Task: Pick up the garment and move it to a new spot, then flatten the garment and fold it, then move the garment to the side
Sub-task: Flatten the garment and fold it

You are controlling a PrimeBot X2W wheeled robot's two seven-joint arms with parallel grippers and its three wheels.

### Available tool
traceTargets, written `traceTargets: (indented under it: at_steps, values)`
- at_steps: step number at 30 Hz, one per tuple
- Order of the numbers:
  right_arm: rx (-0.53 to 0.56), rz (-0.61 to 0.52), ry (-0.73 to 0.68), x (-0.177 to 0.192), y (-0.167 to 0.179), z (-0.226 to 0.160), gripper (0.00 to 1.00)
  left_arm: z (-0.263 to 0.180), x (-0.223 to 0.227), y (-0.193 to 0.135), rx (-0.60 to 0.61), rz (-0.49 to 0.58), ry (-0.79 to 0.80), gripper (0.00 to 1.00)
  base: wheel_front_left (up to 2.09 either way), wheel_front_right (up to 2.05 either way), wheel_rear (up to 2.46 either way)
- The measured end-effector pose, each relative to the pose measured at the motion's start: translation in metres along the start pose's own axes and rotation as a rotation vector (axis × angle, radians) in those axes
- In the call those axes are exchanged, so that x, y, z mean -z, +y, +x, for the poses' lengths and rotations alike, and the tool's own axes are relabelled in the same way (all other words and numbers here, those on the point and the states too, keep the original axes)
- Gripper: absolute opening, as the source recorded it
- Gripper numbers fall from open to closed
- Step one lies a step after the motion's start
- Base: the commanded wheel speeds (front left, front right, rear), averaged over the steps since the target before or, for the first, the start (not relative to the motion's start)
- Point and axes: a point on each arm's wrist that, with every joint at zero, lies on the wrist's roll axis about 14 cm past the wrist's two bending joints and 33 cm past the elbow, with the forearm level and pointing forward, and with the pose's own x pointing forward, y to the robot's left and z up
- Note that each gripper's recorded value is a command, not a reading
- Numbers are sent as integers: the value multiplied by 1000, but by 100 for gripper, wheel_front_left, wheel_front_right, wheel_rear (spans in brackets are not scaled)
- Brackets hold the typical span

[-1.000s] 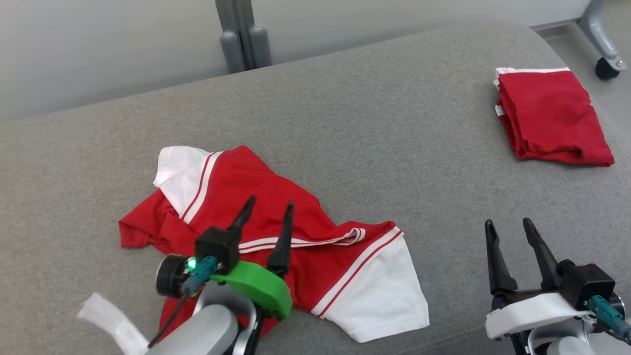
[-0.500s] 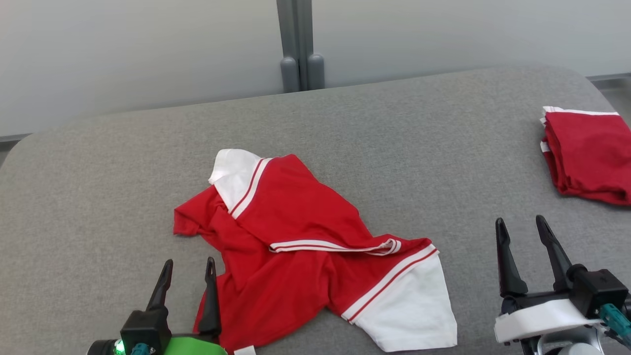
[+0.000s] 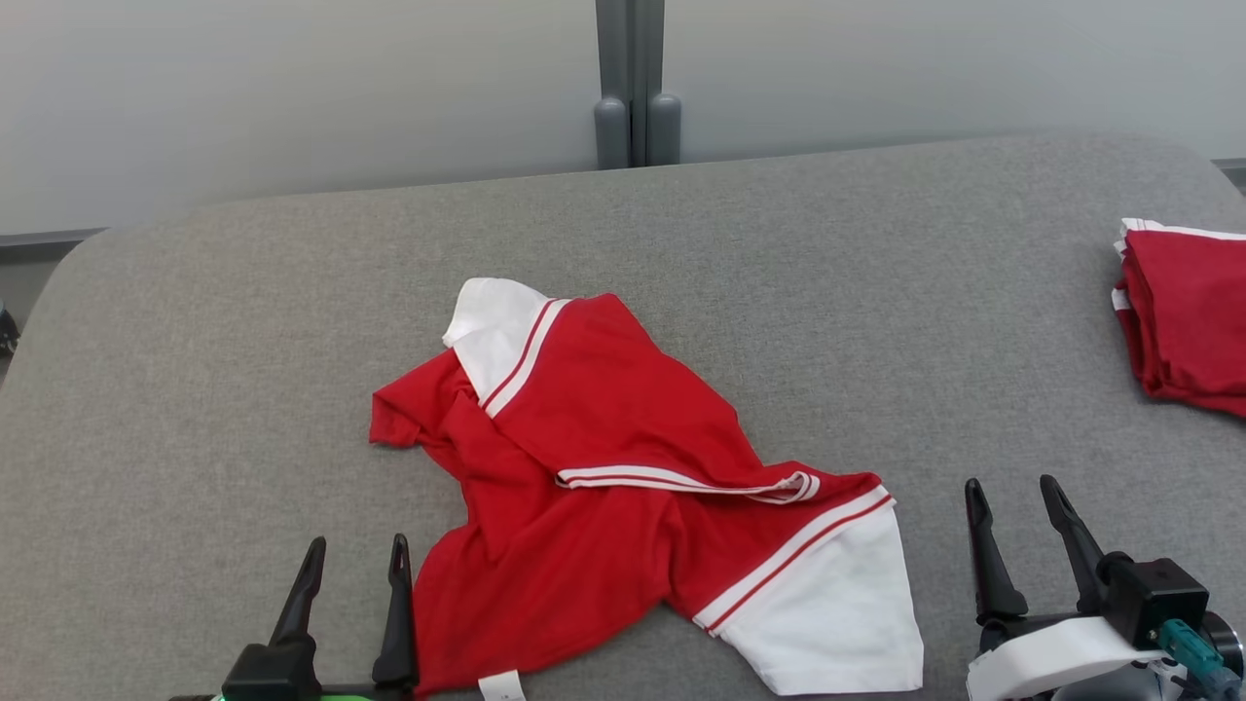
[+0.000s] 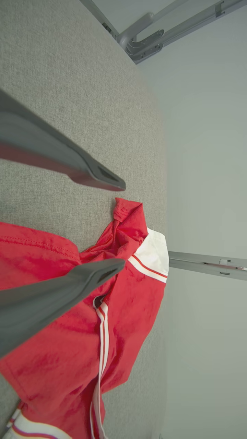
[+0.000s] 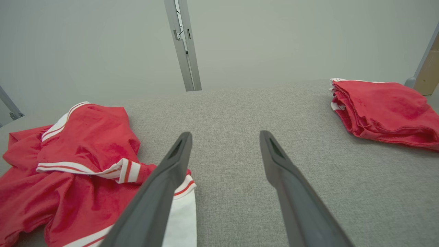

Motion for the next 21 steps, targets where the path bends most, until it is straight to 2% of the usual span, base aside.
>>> traceTargets:
  at_steps: [11, 15, 18, 21]
  values:
    - [-1, 1, -42, -13, 0, 5, 100, -3, 8, 14, -28, 14, 22, 100, 0, 0, 0]
    - [-25, 11, -61, -19, 8, 7, 100, -12, 40, 7, 12, 10, 169, 100, 0, 0, 0]
    - [-72, -13, 34, -3, 21, 6, 100, -13, 50, 9, 56, 53, 292, 100, 0, 0, 0]
    - [-113, -79, 206, 22, 21, 1, 100, -23, 62, 6, 103, 73, 450, 100, 0, 0, 0]
